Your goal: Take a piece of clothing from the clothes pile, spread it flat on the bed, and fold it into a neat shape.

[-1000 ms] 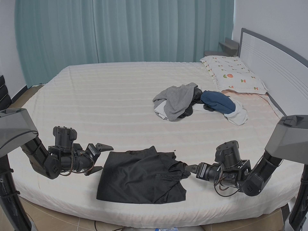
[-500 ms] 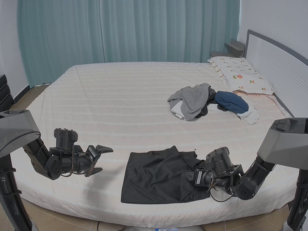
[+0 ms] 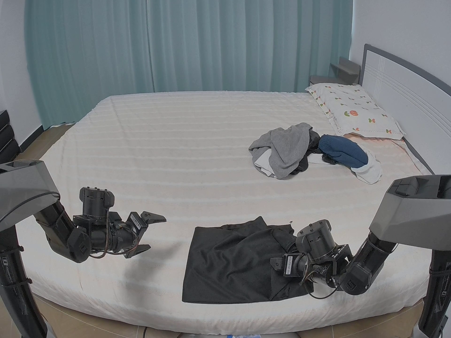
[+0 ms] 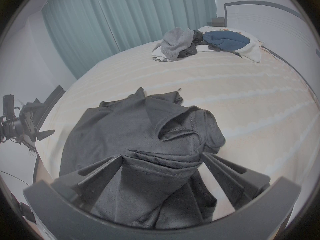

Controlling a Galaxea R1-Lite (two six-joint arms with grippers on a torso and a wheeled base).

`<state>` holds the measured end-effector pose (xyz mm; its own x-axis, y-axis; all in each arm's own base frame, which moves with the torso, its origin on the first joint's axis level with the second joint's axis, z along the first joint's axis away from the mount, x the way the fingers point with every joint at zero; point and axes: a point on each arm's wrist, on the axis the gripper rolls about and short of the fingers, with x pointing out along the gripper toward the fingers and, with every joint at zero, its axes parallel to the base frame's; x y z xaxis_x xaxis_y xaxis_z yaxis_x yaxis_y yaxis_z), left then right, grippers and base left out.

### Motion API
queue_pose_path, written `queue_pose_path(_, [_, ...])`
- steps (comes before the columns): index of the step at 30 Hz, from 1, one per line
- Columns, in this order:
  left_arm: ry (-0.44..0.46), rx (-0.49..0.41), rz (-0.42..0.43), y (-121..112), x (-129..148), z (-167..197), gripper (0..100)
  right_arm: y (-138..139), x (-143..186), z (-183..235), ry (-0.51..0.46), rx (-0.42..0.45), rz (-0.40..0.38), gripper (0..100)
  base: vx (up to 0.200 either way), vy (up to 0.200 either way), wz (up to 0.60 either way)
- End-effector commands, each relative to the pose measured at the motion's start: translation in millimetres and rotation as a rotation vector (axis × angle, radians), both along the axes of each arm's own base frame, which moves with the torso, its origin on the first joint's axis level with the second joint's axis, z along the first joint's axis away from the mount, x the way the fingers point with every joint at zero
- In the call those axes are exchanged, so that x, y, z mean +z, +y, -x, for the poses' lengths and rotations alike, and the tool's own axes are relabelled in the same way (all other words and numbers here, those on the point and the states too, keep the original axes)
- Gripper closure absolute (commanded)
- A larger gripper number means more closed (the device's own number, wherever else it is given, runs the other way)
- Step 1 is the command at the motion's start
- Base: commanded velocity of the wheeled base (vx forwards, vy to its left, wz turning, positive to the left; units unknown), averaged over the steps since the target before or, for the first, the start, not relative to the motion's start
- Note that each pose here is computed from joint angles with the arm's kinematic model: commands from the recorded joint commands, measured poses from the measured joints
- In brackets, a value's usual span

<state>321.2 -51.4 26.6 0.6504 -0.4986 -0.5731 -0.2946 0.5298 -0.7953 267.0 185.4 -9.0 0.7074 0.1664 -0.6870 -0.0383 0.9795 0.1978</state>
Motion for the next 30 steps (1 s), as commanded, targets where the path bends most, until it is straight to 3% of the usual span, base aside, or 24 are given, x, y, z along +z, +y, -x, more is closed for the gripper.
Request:
queue_pose_path(1, [0.002, 0.0, 0.0, 0, -1, -1, 0, -1, -4, 5, 0.014, 0.0, 0.021, 0, 0.0, 0.0, 0.0])
queue_pose_path(3, [0.002, 0.0, 0.0, 0, -1, 0, 0, -2, -4, 6, 0.012, -0.002, 0.028, 0, 0.0, 0.0, 0.0])
queue_pose_path(7, [0.005, 0.0, -0.001, 0, -1, 0, 0, -22, 1, 21, 0.022, -0.004, 0.112, 0, 0.0, 0.0, 0.0])
queue_pose_path(13, [0.005, 0.0, -0.001, 0, -1, 1, 0, -45, 10, 33, 0.033, -0.017, 0.151, 0, 0.0, 0.0, 0.0])
queue_pose_path(22, [0.007, 0.0, -0.002, 0, -2, 1, 0, -80, 22, 63, 0.067, 0.032, 0.251, 0, 0.0, 0.0, 0.0])
queue_pose_path(29, [0.009, 0.0, -0.002, 0, -2, 2, 0, -90, 30, 56, 0.034, -0.018, 0.234, 0, 0.0, 0.0, 0.0])
queue_pose_path(30, [0.009, 0.001, -0.003, 0, -2, 2, 0, -89, 36, 46, 0.002, -0.036, 0.181, 0, 0.0, 0.0, 0.0])
